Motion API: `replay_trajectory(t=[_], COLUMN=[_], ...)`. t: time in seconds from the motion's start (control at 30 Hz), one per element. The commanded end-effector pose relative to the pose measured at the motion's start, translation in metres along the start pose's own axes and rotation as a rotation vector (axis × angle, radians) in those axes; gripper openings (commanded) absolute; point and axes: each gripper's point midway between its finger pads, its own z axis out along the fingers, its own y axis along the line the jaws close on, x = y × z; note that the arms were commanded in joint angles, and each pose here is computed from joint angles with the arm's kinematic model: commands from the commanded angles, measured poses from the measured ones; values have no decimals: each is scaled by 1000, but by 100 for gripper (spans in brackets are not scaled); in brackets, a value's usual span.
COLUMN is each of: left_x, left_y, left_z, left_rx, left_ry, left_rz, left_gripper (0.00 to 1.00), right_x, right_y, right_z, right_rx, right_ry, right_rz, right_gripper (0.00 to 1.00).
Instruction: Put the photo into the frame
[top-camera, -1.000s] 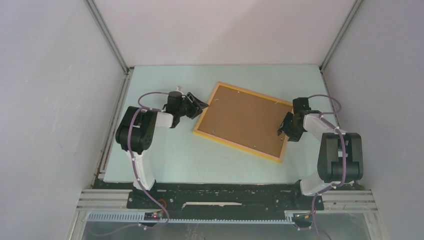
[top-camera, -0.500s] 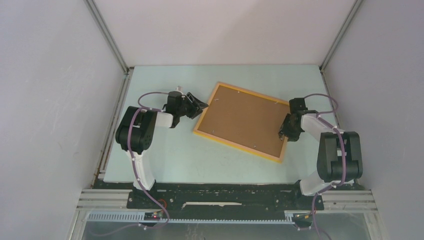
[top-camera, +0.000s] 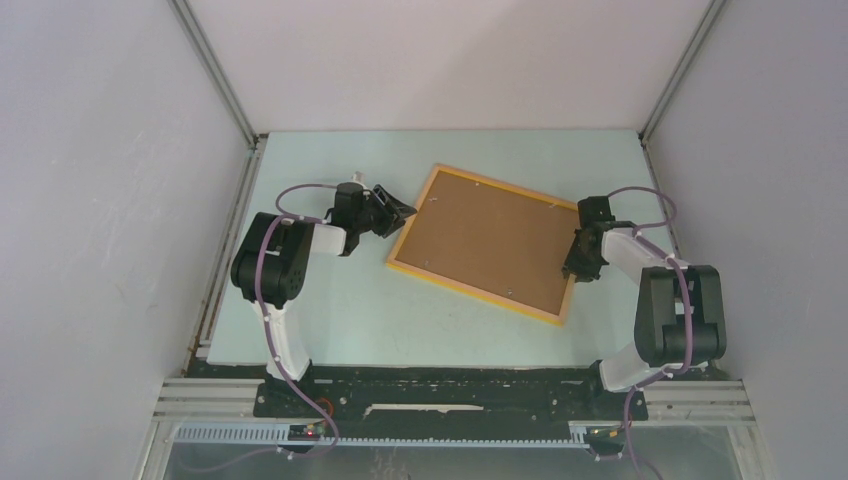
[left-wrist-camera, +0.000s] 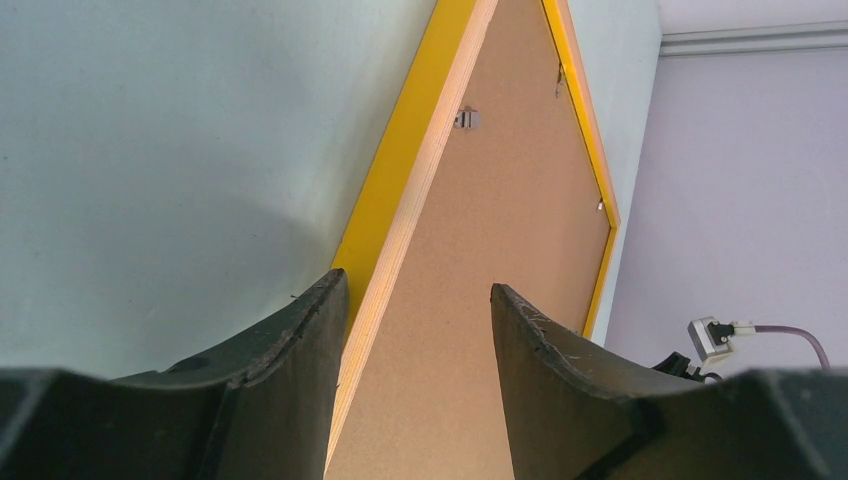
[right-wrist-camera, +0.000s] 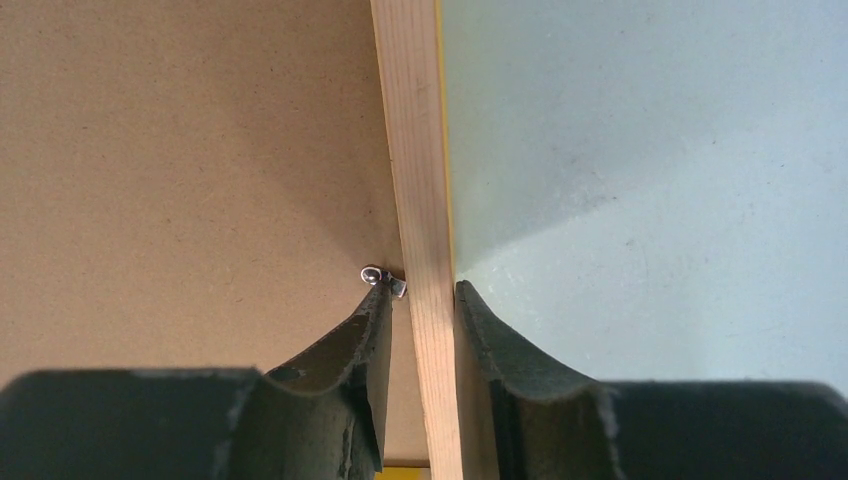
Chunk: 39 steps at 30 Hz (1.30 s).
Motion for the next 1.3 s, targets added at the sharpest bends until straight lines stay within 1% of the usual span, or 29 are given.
replay_trajectory(t=[0.0, 0.17, 0.23, 0.33, 0.4, 0.43, 0.5, 0.53, 0.57, 0.67, 0.77, 0.93, 1.07, 1.27], left_x=[2, 3, 2, 2, 0, -1, 0, -1, -1, -1, 0, 0, 5, 19], left_y=[-23, -23, -23, -21, -21, -21, -20, -21, -21, -22, -20, -21, -21, -21], left_z=[-10, -11, -11, -11, -12, -13, -13, -14, -14, -13, -13, -14, -13, -20], left_rx=[77, 77, 78, 72, 70, 70, 69, 71, 72, 75, 72, 75, 82, 99], left_ry=[17, 18, 16, 11, 5, 3, 0, -2, -2, -1, -1, 0, 21, 50], left_rz=[30, 32, 32, 29, 28, 27, 29, 31, 32, 28, 25, 24, -4, -36], left_gripper=[58, 58, 58, 58, 57, 58, 58, 59, 60, 62, 65, 71, 77, 79], right_x=[13, 6, 3, -5, -6, -8, -12, -12, -13, -16, -23, -35, -46, -54], right_y=[-1, 0, 3, -4, 1, 2, 3, 3, 3, 6, 12, 18, 29, 55], right_z=[2, 3, 1, 1, -2, -5, -10, -13, -15, -20, -19, -4, 4, 8], right_rx=[-9, -47, -63, -65, -101, -110, -118, -120, -123, -153, -198, -219, -241, -274], right_ry=[32, 21, 13, -5, -5, -12, -34, -40, -45, -56, -67, -59, -55, -57], right_rz=[-17, -5, -9, 7, 3, 1, -1, -2, -2, 8, 38, 68, 75, 38], right_gripper=[24, 6, 0, 0, 0, 6, 27, 36, 42, 56, 64, 74, 75, 75])
